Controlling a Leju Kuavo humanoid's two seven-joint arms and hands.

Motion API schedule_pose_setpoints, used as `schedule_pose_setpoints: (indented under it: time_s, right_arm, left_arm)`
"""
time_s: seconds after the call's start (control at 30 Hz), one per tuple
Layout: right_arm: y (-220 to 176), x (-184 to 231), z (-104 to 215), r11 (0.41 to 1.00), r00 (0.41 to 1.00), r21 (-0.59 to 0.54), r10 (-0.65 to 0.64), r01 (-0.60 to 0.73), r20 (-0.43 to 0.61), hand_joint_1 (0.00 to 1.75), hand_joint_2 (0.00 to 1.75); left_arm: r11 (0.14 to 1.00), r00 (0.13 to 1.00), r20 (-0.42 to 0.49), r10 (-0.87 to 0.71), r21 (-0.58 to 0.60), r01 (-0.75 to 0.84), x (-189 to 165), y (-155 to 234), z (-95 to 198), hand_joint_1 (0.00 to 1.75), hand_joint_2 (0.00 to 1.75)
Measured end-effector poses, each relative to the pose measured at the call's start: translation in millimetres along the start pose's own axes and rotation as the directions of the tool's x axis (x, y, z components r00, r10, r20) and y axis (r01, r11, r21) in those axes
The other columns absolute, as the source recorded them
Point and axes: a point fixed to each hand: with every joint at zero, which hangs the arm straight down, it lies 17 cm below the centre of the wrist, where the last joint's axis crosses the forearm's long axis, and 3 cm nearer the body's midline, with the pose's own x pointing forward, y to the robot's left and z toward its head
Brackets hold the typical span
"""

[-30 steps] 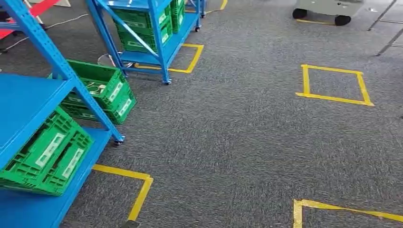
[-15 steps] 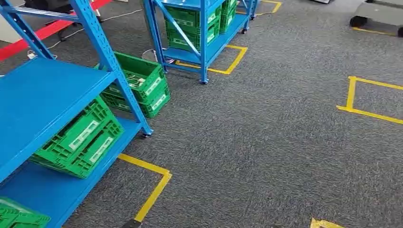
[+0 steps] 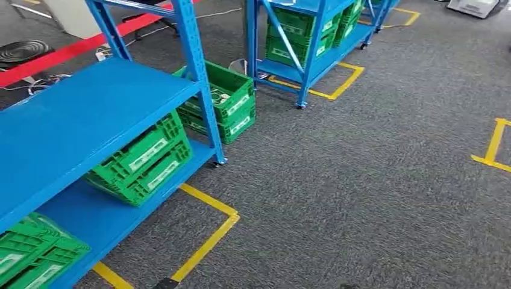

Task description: Take the parts from the cabinet and place them on the table.

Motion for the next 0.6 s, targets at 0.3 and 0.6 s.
schedule_pose_setpoints:
  time_s: [0.3, 0.6]
  right_arm:
    - [1.2, -6.9, 0.6, 1.0, 1.0, 0.003, 0.01, -0.01, -0.011, 0.0, 0.0]
    - [1.8, -4.5, 0.6, 1.0, 1.0, 0.004, 0.018, -0.018, -0.007, 0.0, 0.0]
  left_arm:
    - [1.0, 1.0, 0.005, 0.002, -0.006, -0.002, 2.6, -1.4, 0.2, 0.0, 0.0]
    - [1.0, 1.0, 0.011, 0.003, -0.007, -0.003, 2.8, -0.6, 0.1, 0.0, 0.0]
